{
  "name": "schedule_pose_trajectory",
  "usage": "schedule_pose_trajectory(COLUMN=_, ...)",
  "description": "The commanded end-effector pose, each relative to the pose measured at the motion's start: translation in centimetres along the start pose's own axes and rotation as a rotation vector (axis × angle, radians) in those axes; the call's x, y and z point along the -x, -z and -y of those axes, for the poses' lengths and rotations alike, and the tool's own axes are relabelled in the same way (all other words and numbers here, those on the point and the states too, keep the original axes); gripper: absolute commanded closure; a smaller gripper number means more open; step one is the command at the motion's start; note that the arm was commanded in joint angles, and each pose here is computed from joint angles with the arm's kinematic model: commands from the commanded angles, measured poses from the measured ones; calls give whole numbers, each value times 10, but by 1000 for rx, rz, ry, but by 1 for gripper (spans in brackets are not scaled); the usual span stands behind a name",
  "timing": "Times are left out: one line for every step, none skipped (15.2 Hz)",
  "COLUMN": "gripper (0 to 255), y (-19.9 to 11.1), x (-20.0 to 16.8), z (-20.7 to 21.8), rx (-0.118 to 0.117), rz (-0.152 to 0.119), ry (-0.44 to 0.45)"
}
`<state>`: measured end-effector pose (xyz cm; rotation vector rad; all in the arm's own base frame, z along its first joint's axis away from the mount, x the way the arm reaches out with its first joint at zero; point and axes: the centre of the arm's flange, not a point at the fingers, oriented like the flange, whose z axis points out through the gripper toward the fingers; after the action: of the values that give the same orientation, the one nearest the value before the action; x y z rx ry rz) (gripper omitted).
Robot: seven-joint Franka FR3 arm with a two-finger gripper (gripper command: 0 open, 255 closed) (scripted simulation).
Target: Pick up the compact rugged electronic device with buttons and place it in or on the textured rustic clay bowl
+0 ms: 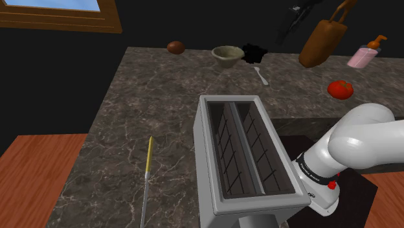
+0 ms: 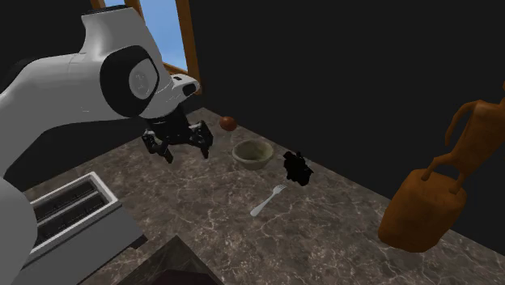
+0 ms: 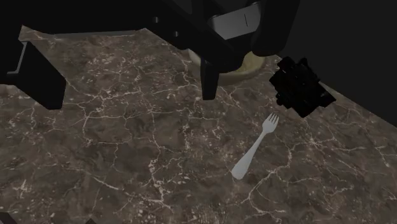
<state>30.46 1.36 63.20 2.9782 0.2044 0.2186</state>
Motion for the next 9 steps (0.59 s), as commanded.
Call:
schedule_pose_trajectory(gripper=0, y=0, x=0, z=0, rx=0, rz=0, ry=0)
schedule_pose_trajectory(gripper=0, y=-8, x=-5, z=-10, rx=-1, rz=2, ry=2)
schedule_pose_trajectory(gripper=0, y=-15, x=-11, z=-19, rx=-1, rz=5, ry=5)
schedule_pose_trajectory(gripper=0, y=-23, x=-16, z=-29, rx=-2, rz=7, ry=7)
schedule_pose_trajectory(gripper=0, y=-31, x=-22, z=-38, rx=-3, rz=10, ry=9)
schedule_pose_trajectory(gripper=0, y=-38, x=-27, z=-48, rx=-4, rz=12, ry=12)
schedule_pose_trajectory(gripper=0, y=-46, x=-33, z=-57, rx=-4, rz=14, ry=14)
schedule_pose_trajectory(gripper=0, y=-54, x=-38, z=-67, rx=-5, rz=17, ry=16)
schedule_pose_trajectory(gripper=0, y=-62, x=-44, z=-76, rx=-6, rz=19, ry=19)
